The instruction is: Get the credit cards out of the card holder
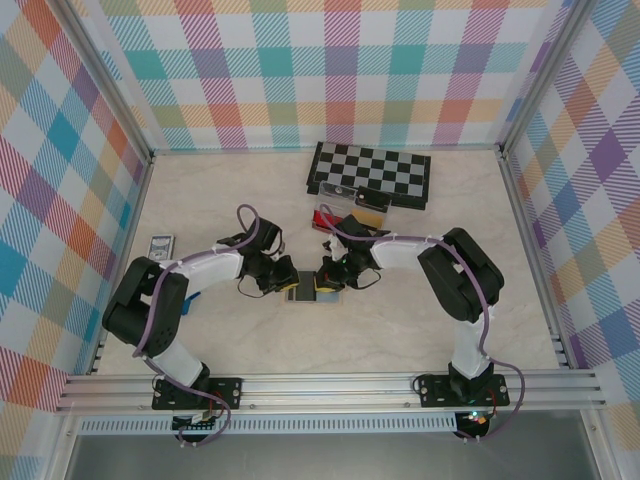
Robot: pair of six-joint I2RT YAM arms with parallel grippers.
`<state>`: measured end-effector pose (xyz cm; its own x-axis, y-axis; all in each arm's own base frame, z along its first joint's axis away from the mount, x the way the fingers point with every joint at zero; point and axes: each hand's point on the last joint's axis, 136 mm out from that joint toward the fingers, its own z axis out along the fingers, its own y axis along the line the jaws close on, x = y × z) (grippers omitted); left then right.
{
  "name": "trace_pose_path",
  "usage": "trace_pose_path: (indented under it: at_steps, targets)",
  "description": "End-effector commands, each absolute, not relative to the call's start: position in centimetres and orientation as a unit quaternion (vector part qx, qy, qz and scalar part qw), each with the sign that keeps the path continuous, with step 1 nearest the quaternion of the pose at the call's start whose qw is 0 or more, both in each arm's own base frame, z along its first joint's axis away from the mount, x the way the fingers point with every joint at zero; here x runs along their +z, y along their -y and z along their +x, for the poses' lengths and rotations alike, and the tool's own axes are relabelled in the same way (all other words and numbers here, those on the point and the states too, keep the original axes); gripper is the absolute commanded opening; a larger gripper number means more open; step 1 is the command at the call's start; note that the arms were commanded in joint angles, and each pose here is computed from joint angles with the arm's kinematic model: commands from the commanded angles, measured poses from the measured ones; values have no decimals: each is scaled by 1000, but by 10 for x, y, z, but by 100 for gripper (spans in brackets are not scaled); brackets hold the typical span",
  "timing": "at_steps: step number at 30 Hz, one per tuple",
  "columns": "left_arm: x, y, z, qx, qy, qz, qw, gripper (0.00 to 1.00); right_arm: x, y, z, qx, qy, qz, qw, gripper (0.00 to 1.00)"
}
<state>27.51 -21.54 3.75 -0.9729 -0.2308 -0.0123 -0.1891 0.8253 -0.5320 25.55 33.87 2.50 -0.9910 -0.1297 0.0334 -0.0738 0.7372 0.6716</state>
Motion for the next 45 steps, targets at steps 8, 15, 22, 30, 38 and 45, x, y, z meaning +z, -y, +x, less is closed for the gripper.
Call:
trace_pose_path:
  at_steps: [8,15,22,30,38,45]
  targets:
    - [11,192,265,-206,-970,-127,15,6,21,-330,258,-332,941,58,39,0]
    - [-6,182,253,-178,-975,-135,-7,5,20,-322,257,-326,943,54,32,0]
    - [-5,183,254,-178,-975,-134,-6,5,25,-329,258,-353,934,50,36,13]
    - [-7,182,252,-175,-975,-135,-10,5,23,-339,261,-367,927,54,46,23]
    - [-8,181,251,-172,-976,-136,-13,4,20,-343,262,-373,925,54,52,16]
    - [-12,175,247,-157,-977,-140,-16,4,17,-329,262,-342,937,50,41,1]
